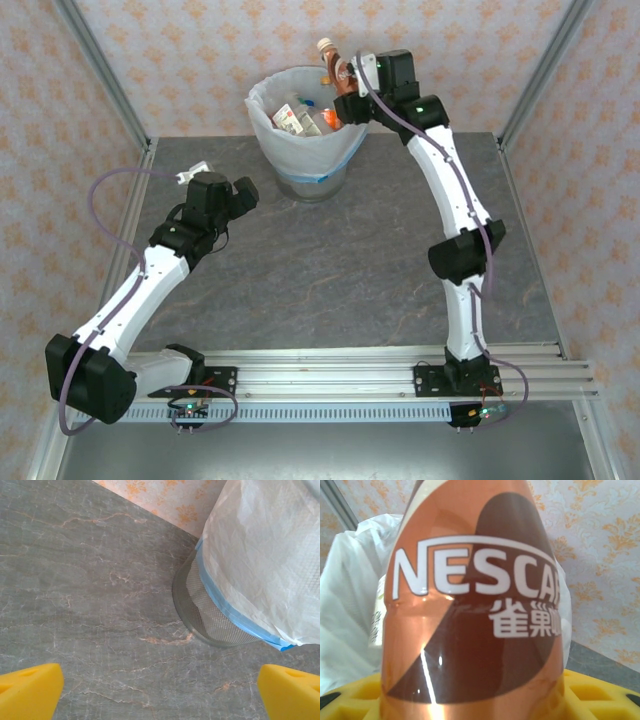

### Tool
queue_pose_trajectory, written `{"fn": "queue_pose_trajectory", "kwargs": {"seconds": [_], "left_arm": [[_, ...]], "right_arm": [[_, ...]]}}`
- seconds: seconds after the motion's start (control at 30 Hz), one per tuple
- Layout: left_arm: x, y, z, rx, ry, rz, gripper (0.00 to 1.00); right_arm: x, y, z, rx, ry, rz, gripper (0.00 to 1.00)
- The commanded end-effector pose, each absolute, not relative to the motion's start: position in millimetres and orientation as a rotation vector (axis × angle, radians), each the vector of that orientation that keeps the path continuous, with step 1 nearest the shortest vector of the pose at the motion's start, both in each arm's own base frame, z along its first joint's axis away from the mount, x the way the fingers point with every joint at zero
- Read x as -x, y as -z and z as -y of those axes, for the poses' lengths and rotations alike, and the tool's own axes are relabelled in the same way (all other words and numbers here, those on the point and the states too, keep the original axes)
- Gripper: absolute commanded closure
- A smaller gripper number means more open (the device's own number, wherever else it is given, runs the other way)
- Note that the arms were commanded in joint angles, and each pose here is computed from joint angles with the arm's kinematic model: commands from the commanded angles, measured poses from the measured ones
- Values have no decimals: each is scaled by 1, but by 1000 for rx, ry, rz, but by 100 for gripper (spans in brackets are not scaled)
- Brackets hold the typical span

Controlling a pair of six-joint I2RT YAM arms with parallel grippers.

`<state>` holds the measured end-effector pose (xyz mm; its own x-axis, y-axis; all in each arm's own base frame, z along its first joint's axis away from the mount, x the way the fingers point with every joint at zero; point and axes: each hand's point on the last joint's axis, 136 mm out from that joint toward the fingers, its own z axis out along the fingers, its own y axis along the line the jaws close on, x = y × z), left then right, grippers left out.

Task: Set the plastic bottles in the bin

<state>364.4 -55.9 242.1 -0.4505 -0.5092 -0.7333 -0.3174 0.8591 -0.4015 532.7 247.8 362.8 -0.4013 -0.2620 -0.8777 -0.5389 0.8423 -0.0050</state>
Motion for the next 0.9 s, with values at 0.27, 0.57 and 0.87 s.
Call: {"fn": "queue_pose_trajectory", "kwargs": {"seconds": [0.27, 0.57, 0.87], "left_arm": [[-367, -243, 42, 598, 138, -2077, 0], [-370, -239, 44, 598, 141, -2093, 0], [-371, -238, 44, 601, 144, -2094, 0]], "right_arm": [[-542, -332, -289, 587, -522, -2036, 97], [-549, -328, -294, 551, -427, -2029, 14], [-558, -371, -276, 399, -324, -1930, 1]]}}
